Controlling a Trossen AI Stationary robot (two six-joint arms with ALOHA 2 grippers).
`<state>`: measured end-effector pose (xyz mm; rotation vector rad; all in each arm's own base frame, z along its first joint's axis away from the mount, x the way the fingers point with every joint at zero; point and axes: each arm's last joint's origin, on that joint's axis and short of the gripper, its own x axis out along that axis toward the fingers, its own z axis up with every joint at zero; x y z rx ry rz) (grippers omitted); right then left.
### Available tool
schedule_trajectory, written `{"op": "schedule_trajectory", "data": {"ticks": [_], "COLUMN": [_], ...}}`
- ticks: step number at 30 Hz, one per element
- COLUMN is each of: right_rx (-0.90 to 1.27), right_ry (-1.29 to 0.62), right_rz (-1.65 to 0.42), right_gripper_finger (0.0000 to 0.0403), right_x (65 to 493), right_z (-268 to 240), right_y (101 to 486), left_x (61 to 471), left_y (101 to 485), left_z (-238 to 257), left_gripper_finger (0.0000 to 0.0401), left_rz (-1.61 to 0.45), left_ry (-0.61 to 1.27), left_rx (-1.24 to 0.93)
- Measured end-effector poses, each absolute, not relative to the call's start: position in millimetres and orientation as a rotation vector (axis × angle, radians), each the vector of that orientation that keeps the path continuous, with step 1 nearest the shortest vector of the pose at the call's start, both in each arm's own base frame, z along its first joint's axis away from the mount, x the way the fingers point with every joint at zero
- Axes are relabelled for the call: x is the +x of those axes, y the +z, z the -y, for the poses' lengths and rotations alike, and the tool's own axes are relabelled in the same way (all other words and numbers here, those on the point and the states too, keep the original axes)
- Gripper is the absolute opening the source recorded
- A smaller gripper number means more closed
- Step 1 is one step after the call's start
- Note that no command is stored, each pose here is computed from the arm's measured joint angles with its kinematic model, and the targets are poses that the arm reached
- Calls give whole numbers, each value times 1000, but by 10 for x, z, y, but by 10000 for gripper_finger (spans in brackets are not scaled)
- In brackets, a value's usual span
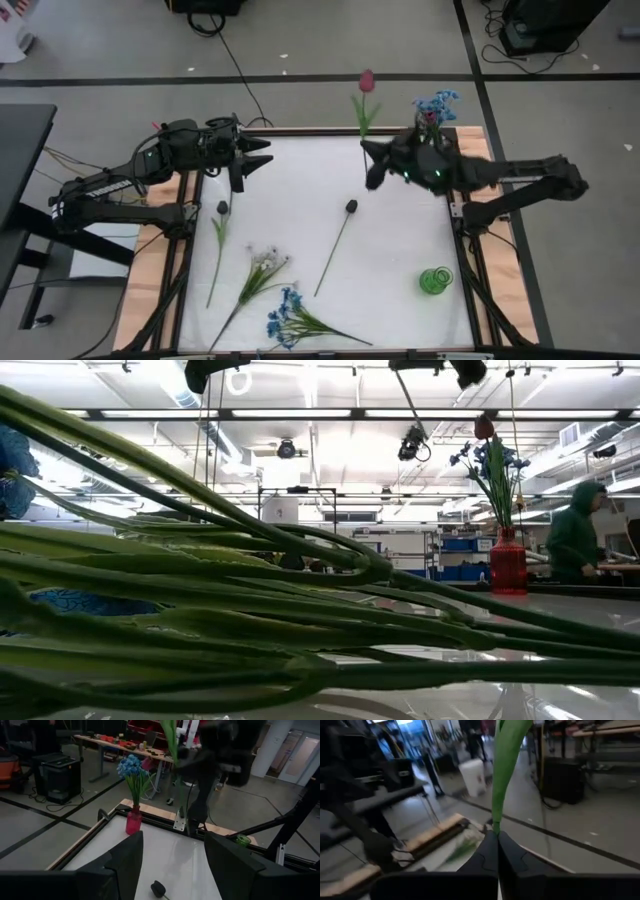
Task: Sort flowers into vase by color
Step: Put the pink flower into the red vase
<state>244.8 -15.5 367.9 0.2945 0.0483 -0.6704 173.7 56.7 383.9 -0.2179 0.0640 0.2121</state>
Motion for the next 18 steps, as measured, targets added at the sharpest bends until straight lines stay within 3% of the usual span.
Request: {"op": "schedule_trajectory", "data": {"ticks": [6, 11, 14, 18], "right_rx": [321, 281, 297, 431], "right_ry": [-615, -601, -617, -617], "right_rz": [192, 262, 225, 20], "right_gripper_finger": [0, 0, 1, 1], "right_x": [2196, 2064, 1992, 1923], "right_z": [27, 18, 27, 37], "right_y": [3443, 3349, 3276, 3025], "left_x": [1737, 1736, 1736, 1737], "left_y": [3840, 3840, 3840, 3839], "left_z": [-567, -567, -567, -567], "left_gripper_finger": [218, 218, 218, 218], "left_rz": [-64, -64, -64, -64], "left_ry": [212, 212, 212, 212], "left_rx": [-218, -217, -218, -218]}}
